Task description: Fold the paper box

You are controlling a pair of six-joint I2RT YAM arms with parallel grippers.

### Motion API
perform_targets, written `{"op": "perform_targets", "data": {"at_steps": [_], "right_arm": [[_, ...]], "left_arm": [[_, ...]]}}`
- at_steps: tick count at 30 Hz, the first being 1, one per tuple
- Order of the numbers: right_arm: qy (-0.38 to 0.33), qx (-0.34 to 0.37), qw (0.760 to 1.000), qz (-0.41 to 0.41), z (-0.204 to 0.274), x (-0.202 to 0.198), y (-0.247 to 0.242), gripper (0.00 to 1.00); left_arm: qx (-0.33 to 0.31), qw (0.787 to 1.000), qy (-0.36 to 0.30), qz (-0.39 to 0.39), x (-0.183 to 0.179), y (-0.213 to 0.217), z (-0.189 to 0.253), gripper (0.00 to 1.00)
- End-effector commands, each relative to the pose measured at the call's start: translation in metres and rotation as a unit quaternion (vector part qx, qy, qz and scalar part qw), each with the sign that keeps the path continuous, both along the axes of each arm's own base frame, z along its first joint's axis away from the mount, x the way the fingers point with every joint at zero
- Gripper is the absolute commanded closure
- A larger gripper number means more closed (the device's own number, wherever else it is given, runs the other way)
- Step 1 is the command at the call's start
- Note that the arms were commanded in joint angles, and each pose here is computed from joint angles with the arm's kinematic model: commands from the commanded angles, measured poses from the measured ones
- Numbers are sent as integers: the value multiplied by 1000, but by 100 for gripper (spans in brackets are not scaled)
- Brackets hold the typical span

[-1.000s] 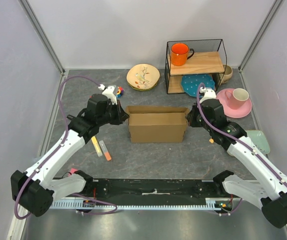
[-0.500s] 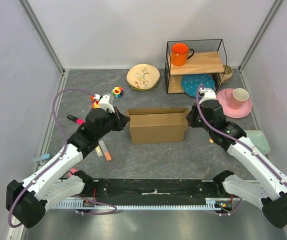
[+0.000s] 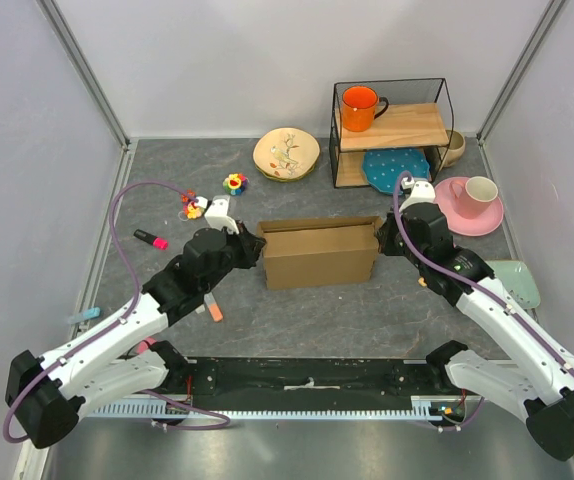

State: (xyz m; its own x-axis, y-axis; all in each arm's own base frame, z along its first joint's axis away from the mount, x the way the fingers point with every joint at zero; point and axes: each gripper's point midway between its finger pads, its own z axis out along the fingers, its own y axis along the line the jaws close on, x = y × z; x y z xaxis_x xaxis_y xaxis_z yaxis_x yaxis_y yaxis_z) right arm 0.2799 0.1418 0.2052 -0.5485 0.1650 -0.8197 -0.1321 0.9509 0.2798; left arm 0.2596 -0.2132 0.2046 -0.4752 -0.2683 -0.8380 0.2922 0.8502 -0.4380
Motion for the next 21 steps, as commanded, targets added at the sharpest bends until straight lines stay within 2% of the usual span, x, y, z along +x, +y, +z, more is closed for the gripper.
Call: {"op": "perform_targets", "data": {"at_steps": [1,8,21], "right_arm": [[67,-16,997,28,-36,-24,4,100],[68,-17,997,29,-38,-24,4,100],[66,-17,997,30,-37,-25,3,100]], "left_arm": [[-1,1000,14,-9,-7,-7,-5,80],[6,1000,-15,8,0,0,18,72],[12,999,-47,15,4,6,51,68]]}}
